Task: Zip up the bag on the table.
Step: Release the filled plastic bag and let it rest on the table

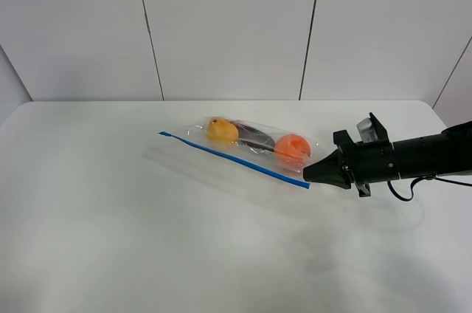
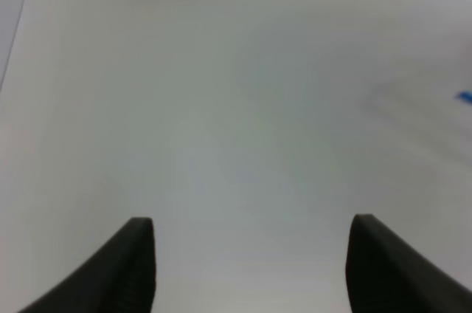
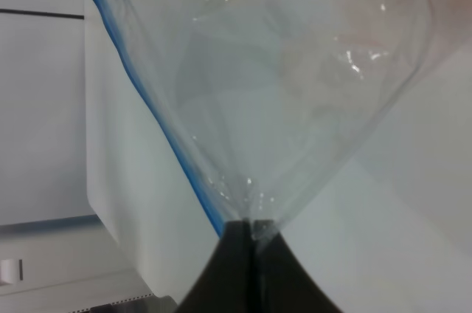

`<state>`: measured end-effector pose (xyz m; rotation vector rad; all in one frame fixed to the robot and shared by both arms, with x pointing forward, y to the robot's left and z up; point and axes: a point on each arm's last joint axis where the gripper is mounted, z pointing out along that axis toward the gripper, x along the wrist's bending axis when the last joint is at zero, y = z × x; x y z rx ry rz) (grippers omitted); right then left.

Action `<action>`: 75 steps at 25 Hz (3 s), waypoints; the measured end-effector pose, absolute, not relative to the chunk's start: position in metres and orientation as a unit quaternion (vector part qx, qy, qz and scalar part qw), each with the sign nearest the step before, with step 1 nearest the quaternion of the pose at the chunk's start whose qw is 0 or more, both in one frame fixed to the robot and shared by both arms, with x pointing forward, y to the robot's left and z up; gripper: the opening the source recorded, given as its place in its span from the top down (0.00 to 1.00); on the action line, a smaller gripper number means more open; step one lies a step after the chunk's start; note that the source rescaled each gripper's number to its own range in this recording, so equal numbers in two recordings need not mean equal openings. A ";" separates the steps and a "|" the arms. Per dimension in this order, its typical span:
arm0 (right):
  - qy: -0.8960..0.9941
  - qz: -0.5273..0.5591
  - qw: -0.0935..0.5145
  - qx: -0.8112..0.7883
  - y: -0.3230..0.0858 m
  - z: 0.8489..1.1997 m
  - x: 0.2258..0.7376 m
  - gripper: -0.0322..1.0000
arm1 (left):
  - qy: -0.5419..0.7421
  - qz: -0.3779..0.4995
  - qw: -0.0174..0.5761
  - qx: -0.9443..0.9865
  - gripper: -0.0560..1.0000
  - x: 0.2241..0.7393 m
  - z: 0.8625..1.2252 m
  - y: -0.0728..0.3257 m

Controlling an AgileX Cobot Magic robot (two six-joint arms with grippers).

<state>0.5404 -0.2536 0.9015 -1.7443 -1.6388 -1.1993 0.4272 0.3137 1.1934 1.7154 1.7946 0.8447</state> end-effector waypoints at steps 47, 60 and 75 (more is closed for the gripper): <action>-0.609 -0.428 0.231 -0.627 -0.254 0.900 0.538 0.97 | 0.551 0.380 0.433 0.604 0.00 0.186 1.110 0.287; -0.611 -0.428 0.230 -0.625 -0.254 0.900 0.538 0.97 | 0.583 0.325 0.383 0.638 0.00 0.213 1.067 0.288; -0.611 -0.428 0.230 -0.625 -0.254 0.900 0.538 0.97 | 0.587 0.324 0.385 0.634 0.00 0.220 1.060 0.288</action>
